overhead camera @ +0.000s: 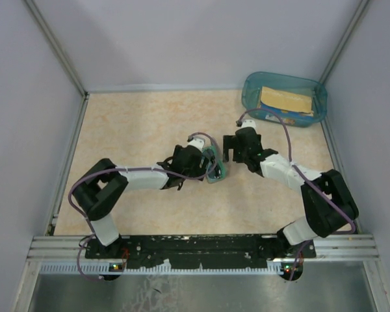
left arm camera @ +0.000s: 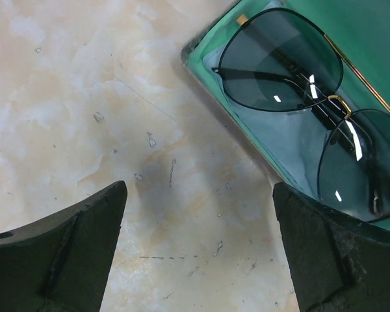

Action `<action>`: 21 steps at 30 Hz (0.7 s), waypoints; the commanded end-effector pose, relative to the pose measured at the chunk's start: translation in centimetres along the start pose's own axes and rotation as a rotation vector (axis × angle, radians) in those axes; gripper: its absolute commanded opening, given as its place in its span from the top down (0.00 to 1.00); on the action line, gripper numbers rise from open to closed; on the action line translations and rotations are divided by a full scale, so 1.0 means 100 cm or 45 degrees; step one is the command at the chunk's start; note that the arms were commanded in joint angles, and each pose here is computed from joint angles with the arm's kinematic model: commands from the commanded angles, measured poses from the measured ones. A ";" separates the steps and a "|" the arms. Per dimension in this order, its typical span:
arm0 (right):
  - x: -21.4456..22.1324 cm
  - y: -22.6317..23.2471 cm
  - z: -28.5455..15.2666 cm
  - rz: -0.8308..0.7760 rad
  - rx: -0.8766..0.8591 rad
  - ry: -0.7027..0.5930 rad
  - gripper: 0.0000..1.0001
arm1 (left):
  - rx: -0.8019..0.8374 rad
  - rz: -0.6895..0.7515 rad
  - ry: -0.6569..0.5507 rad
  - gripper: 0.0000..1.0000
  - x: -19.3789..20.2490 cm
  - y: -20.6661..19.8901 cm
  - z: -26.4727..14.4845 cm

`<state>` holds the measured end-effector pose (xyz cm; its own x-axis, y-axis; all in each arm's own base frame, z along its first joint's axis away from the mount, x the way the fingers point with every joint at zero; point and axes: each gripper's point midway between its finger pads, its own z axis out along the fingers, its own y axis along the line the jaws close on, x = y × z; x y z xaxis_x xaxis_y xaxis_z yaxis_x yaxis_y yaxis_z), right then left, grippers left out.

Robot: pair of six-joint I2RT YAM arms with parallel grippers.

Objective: Organize the sunglasses
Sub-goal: Close the sunglasses case at the center of the board.

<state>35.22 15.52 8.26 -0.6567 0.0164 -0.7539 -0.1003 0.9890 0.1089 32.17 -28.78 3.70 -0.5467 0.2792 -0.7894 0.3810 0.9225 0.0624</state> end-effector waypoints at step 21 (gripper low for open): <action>-0.022 0.015 -0.005 -0.002 0.001 -0.078 0.01 | -0.059 -0.070 -0.026 0.00 -0.007 0.024 0.016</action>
<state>34.50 16.12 8.20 -0.6615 0.0057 -0.7499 -0.1066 0.9891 0.1016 34.06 -26.95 3.57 -0.5560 0.2416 -0.7953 0.3209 0.9450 0.0628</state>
